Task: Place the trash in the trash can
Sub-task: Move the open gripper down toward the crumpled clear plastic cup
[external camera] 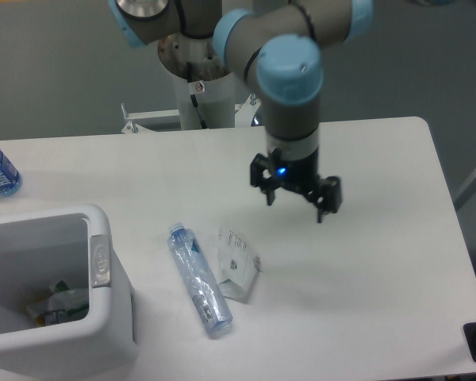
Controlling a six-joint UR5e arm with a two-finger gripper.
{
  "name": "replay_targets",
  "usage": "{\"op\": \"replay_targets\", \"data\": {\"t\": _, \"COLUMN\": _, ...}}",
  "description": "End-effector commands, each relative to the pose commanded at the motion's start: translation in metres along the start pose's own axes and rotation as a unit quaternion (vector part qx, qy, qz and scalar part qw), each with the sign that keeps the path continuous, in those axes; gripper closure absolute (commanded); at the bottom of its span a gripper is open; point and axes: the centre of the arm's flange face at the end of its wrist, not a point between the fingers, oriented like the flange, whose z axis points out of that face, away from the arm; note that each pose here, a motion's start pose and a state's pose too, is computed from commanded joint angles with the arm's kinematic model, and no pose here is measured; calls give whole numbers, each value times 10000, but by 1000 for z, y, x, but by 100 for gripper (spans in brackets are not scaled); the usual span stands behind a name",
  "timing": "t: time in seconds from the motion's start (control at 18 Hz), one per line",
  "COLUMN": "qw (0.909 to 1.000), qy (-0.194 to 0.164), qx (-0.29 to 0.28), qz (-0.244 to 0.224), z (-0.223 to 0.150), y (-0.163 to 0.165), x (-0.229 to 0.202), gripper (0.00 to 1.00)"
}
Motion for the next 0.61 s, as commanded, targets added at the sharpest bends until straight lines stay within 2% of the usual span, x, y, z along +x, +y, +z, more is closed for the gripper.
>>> {"op": "replay_targets", "data": {"t": 0.61, "qw": 9981, "qy": 469, "qx": -294, "qz": 276, "z": 65, "y": -4, "x": 39, "gripper": 0}}
